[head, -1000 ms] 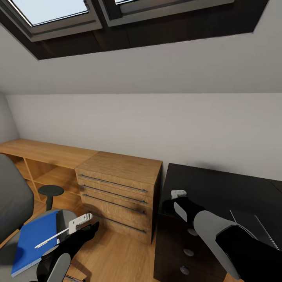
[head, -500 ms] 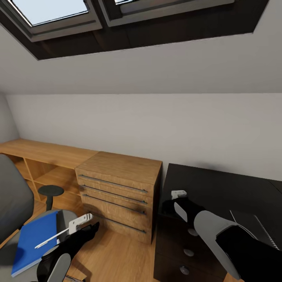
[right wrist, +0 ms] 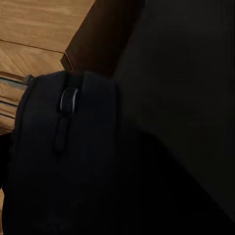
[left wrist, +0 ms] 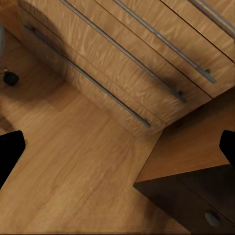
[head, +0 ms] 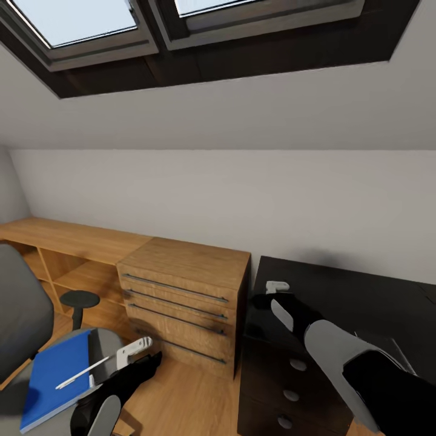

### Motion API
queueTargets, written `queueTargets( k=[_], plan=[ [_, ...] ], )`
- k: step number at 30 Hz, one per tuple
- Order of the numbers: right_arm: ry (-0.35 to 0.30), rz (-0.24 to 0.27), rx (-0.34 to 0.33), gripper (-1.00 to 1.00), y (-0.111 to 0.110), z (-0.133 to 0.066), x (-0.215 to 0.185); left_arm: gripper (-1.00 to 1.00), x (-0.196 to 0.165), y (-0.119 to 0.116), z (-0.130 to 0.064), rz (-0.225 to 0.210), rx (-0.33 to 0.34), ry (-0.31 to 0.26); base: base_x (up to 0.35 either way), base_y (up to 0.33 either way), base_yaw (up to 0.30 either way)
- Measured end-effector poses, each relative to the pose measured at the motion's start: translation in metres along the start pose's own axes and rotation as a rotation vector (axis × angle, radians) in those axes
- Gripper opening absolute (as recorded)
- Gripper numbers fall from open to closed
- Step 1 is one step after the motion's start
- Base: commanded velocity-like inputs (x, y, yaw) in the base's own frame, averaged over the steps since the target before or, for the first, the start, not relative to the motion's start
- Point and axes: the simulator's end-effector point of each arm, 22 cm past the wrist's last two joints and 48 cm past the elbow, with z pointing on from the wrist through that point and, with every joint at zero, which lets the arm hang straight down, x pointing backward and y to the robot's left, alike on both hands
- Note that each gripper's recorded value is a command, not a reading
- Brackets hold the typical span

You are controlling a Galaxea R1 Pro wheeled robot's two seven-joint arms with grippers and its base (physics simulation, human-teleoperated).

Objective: In the bedroom, organize the workspace by keeping the computer under the desk, ensuring the monitor is on the desk, placing the keyboard on the desk next to the monitor, placing the mouse on the desk next to the keyboard, moving the folder from the swivel chair onto the desk next to the mouse, stacking the notebook on top of the folder with the pen on top of the notebook, and positioning the swivel chair next to the desk.

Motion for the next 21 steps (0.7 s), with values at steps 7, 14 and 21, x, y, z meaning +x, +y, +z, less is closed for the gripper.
queueTargets(
  k=[7,14,21],
  plan=[
    [-0.105,0.065,0.051,-1.00,-0.036,-0.038,-0.050,1.00,0.013,-0.027,-0.005,0.050,0.036,0.040,0.000,0.000,0.000],
    [-0.241,0.088,0.211,-1.00,-0.029,-0.150,-0.052,1.00,0.055,-0.016,0.003,0.084,-0.007,0.148,0.000,0.000,0.000],
    [-0.256,0.077,0.180,-1.00,-0.012,-0.185,-0.051,1.00,0.174,0.037,0.011,0.162,-0.134,0.386,0.000,0.000,0.000]
  ],
)
